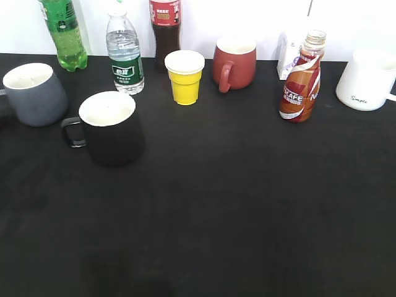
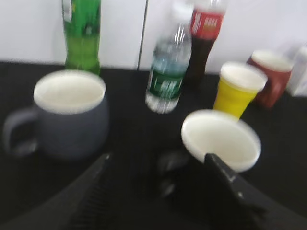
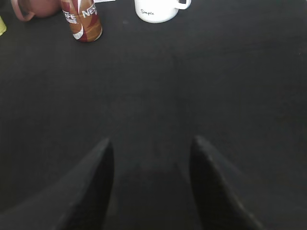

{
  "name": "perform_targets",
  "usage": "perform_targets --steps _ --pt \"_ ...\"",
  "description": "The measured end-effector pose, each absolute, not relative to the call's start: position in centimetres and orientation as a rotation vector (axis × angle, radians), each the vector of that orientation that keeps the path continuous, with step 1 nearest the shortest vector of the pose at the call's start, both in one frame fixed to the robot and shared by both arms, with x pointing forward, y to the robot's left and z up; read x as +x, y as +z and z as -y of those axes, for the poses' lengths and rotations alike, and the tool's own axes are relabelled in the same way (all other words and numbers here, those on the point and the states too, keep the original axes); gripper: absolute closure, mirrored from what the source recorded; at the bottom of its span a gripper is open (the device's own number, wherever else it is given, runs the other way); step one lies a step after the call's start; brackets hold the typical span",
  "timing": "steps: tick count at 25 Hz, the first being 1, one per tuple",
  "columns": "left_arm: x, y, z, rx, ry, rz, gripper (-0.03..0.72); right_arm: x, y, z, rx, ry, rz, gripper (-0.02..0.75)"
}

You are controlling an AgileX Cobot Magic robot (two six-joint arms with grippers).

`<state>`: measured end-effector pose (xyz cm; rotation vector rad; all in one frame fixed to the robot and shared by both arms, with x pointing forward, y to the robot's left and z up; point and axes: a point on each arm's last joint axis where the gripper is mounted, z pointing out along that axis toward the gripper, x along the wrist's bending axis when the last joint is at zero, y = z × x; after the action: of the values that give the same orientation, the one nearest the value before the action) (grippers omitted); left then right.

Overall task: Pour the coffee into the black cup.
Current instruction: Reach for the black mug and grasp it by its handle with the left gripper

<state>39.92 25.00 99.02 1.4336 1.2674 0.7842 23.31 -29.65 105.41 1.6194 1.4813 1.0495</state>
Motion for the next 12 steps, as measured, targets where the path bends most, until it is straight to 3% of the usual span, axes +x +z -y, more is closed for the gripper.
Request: perform_targets --steps 5,8,12 --pt "41.5 95.7 -24.6 1.485 0.771 -1.331 0.247 23.3 105.4 29.7 1.619 1.050 -1.481 0.327" --pt "42.4 94.2 -23.5 1.540 0.728 -1.250 0.247 23.3 105.4 29.7 1.619 1.050 -1.481 0.327" --pt "44.0 91.8 -22.4 1.490 0.725 -1.154 0.247 23.3 105.4 29.7 1.619 1.050 -1.481 0.326"
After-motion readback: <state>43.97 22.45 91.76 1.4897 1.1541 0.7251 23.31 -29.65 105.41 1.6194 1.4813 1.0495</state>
